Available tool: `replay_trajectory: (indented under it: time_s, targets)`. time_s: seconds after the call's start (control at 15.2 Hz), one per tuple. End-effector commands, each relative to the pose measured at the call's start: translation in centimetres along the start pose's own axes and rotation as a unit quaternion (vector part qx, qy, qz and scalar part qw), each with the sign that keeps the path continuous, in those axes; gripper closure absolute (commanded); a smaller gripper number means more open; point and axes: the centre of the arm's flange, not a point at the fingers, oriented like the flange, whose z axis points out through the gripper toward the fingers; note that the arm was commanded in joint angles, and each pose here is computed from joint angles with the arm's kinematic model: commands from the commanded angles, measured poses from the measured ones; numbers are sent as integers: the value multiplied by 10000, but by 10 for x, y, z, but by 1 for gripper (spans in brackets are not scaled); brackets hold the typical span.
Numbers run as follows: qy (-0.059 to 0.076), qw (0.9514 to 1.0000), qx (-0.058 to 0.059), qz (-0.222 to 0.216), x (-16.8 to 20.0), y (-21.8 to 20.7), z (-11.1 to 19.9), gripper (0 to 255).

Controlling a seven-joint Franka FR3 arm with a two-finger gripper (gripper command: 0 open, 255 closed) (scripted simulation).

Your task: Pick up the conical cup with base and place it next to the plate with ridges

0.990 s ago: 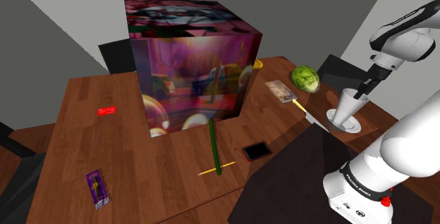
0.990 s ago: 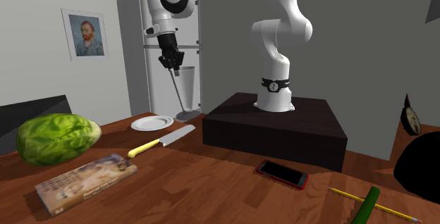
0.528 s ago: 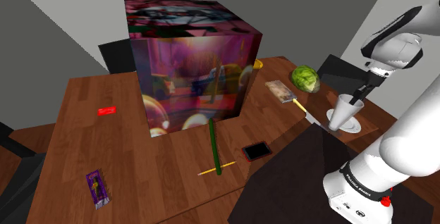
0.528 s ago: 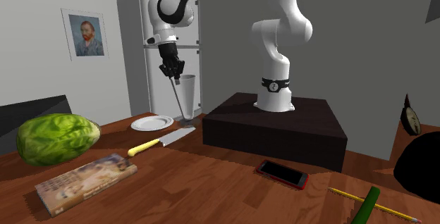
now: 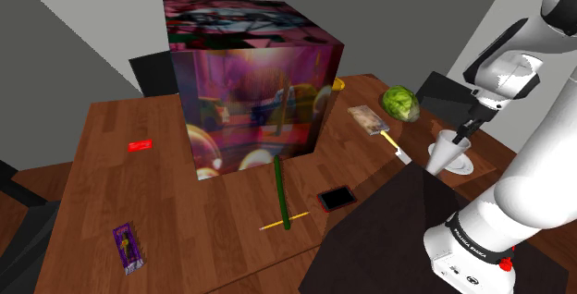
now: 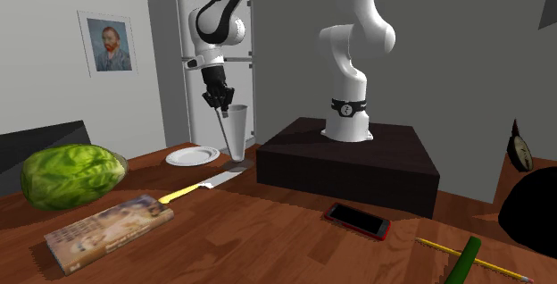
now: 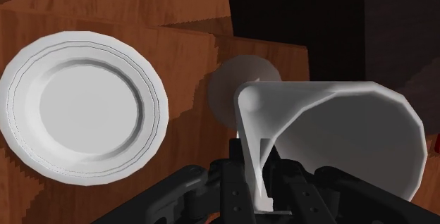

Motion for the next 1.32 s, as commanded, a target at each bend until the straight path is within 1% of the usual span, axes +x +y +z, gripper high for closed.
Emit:
replay_trajectory:
  time_s: [0.0, 0.33, 0.4, 0.73, 0.99, 1.25]
  targets:
    - [-2, 10000, 7, -2, 0, 1, 2, 255]
    - [-2, 10000, 6, -2, 0, 1, 2, 255]
    - [-2, 10000, 6, -2, 0, 1, 2, 0]
    - [-2, 10000, 6, -2, 0, 1, 2, 0]
    - [-2, 10000, 6, -2, 0, 1, -48, 0]
    - [-2, 10000, 6, -2, 0, 1, -48, 0]
